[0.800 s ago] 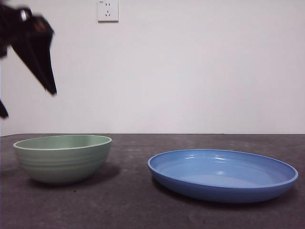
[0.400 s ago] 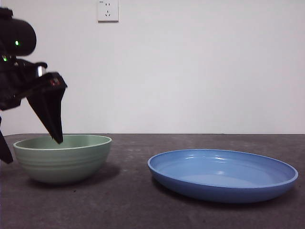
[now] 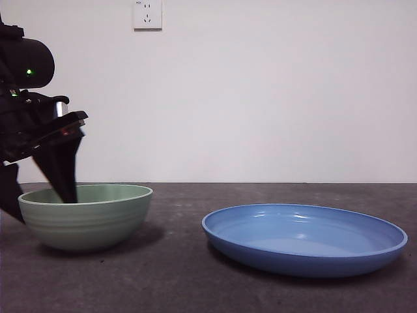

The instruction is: Place the green bowl on the blue plate

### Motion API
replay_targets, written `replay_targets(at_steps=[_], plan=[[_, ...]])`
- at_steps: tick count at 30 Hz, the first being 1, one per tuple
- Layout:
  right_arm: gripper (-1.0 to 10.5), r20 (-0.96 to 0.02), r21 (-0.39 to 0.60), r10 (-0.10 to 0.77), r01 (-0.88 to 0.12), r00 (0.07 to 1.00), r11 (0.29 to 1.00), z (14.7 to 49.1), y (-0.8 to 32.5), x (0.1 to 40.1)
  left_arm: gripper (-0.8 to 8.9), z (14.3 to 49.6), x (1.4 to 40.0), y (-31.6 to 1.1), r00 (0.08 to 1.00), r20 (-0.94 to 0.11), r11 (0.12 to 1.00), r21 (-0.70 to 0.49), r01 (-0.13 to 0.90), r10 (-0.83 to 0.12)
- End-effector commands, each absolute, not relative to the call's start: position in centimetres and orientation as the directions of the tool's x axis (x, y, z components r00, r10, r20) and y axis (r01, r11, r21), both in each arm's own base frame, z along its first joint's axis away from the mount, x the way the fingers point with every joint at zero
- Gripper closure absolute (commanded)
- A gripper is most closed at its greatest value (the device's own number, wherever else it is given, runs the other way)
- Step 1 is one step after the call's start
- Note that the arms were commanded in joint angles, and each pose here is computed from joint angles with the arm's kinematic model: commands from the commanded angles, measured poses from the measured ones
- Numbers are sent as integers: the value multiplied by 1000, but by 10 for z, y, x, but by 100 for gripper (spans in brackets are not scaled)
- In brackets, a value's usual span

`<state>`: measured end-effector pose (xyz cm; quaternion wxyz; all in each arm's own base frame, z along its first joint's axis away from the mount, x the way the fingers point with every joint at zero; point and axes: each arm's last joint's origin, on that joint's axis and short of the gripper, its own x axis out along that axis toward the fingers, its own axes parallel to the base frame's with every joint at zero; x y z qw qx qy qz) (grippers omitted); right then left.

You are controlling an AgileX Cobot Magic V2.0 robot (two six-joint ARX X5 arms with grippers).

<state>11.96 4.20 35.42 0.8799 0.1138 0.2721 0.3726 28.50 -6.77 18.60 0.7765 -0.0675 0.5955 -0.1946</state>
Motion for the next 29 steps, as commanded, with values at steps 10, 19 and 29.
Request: replay_targets(at_steps=[10, 19, 29], plan=[[298, -381, 390, 722, -608, 577, 692, 359, 43, 120, 806, 188, 290, -69, 226, -896, 915, -333, 227, -382], [298, -381, 389, 722, -608, 577, 692, 360, 43, 120, 804, 203, 294, -80, 227, -892, 920, -372, 124, -391], [299, -381, 389, 722, -609, 577, 692, 360, 43, 120, 804, 239, 311, -156, 202, -920, 920, -274, 281, -336]])
